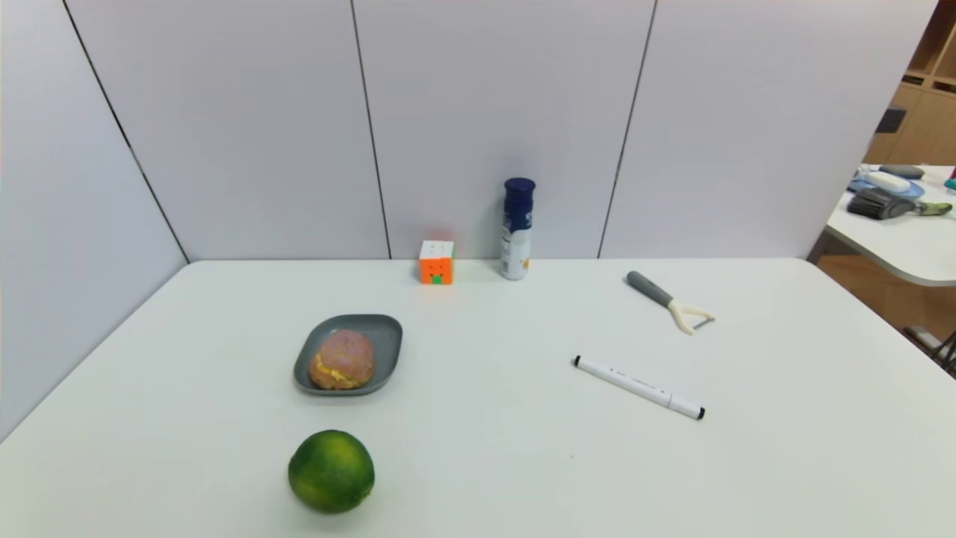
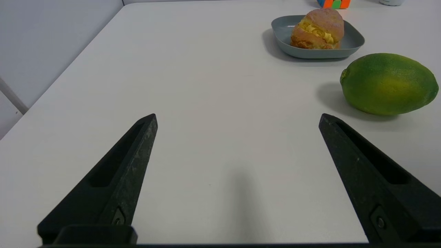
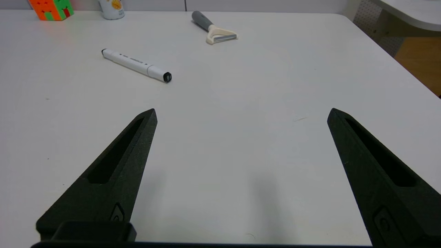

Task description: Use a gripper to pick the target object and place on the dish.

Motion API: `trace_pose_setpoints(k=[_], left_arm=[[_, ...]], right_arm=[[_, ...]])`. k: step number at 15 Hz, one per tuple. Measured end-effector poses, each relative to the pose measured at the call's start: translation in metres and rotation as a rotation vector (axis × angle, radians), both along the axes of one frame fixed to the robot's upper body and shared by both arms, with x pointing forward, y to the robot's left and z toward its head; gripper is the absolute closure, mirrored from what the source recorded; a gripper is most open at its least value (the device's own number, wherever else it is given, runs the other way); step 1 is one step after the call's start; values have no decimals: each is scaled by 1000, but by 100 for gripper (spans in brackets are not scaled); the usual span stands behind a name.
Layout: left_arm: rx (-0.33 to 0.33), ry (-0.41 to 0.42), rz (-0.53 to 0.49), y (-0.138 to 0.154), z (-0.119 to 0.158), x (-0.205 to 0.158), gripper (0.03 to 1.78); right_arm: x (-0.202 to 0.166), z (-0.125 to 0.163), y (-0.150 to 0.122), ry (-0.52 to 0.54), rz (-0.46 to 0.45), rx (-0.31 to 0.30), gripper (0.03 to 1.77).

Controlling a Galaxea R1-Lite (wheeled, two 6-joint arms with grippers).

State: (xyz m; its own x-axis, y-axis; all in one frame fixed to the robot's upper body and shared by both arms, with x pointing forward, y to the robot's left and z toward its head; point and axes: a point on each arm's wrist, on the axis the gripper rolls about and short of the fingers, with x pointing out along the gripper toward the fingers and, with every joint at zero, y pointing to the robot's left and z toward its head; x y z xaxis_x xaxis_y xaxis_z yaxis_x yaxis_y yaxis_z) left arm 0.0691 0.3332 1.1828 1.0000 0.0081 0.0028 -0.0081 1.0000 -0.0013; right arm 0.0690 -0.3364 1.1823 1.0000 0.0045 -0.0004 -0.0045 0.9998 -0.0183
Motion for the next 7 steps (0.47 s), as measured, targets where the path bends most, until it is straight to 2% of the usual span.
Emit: trace_pose_setpoints(k=[3,7], left_arm=[[0,0,0,0,0,0,12],[0,0,0,0,0,0,12]], right_arm=[[0,0,0,-1,-16,27,9],[0,0,0,0,-13,29,9]])
